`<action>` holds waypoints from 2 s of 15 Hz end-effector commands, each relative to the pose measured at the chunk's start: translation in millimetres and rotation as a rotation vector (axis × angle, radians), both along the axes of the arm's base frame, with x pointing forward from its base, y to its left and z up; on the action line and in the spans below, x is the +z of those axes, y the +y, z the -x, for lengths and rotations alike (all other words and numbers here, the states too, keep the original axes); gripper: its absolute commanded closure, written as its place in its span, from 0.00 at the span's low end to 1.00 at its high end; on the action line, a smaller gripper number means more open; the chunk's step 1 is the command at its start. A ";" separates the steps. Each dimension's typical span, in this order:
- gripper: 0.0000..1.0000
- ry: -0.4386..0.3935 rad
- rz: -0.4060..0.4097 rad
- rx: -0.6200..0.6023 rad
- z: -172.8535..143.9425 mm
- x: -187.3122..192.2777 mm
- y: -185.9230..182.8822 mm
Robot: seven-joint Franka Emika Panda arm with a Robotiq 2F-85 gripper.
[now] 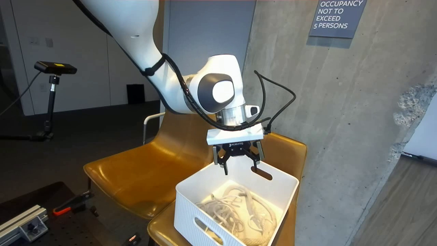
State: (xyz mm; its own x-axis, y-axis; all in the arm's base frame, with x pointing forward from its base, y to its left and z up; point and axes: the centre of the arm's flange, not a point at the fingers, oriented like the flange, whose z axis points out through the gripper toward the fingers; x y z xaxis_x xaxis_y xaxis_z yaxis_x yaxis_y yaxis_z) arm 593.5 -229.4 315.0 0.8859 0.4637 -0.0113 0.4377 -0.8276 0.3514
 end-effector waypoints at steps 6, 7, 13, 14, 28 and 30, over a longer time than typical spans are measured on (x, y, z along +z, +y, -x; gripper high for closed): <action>0.00 0.012 -0.032 0.063 -38.6 -98.7 -7.5; 0.00 0.019 -0.033 0.073 -47.7 -110.9 -8.4; 0.00 0.076 -0.001 0.124 -91.3 -187.3 -33.1; 0.00 0.084 0.001 0.131 -97.4 -196.9 -38.5; 0.25 0.138 0.031 0.199 -104.6 -236.6 -41.0; 0.35 0.145 0.031 0.192 -95.1 -236.7 -39.0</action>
State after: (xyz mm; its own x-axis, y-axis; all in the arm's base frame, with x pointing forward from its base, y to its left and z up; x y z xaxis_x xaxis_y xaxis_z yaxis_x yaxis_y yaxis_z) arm 700.4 -265.0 96.0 0.7754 0.6169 -0.1349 0.6238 -0.7149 0.3160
